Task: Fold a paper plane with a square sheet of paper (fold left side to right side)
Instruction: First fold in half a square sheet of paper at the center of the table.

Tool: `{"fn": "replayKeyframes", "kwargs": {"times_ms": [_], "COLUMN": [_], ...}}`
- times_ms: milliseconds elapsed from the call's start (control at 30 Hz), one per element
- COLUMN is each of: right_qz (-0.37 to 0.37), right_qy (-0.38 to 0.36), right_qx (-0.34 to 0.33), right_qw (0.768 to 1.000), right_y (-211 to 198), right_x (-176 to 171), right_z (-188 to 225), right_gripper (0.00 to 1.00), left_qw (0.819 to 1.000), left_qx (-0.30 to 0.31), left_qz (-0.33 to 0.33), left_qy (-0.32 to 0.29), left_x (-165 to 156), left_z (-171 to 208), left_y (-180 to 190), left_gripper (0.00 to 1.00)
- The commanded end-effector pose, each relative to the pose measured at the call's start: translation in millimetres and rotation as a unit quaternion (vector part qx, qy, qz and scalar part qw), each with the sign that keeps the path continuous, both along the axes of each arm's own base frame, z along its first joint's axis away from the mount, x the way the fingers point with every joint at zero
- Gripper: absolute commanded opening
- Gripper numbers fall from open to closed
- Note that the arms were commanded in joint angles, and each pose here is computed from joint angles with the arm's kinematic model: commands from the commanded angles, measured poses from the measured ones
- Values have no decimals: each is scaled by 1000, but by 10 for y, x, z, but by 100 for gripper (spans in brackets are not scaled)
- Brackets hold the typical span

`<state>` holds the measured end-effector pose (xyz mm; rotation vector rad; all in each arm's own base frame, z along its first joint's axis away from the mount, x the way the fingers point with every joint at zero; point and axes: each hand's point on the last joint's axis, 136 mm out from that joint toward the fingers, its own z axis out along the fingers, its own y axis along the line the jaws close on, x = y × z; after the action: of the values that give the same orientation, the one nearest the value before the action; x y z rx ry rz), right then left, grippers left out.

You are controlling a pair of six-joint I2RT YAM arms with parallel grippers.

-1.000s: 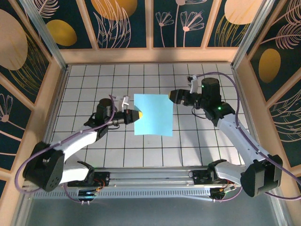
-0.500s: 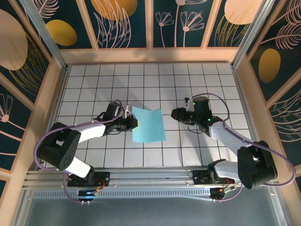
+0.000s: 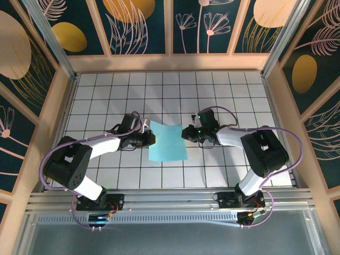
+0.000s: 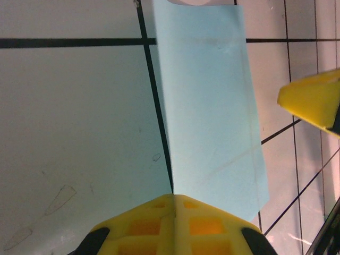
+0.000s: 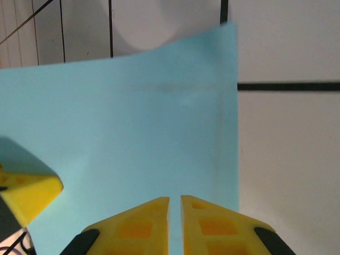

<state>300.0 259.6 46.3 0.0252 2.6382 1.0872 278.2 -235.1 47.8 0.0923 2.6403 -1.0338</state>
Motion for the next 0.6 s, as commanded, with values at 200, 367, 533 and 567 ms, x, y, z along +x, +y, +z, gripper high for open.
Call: {"fn": "replayKeyframes", "kwargs": {"times_ms": [200, 367, 533, 567], "right_qz": [17, 15, 12, 11], "right_qy": [20, 32, 36, 37], "right_qx": [-50, -82, -102, -103], "right_qw": [998, 996, 994, 994], "right_y": [10, -80, -142, -150], "right_x": [-13, -85, -121, -126], "right_z": [-280, -424, -494, -498], "right_gripper": [12, 12, 12, 12], "left_qw": [1000, 1000, 999, 999], "left_qx": [5, -1, -27, -35], "left_qz": [-24, -20, -19, -19], "left_qy": [7, 1, -10, -13], "left_x": [-28, 14, 54, 63], "left_z": [0, 78, 247, 295], "left_y": [-39, -59, -124, -144], "left_gripper": [0, 11, 39, 42]}}
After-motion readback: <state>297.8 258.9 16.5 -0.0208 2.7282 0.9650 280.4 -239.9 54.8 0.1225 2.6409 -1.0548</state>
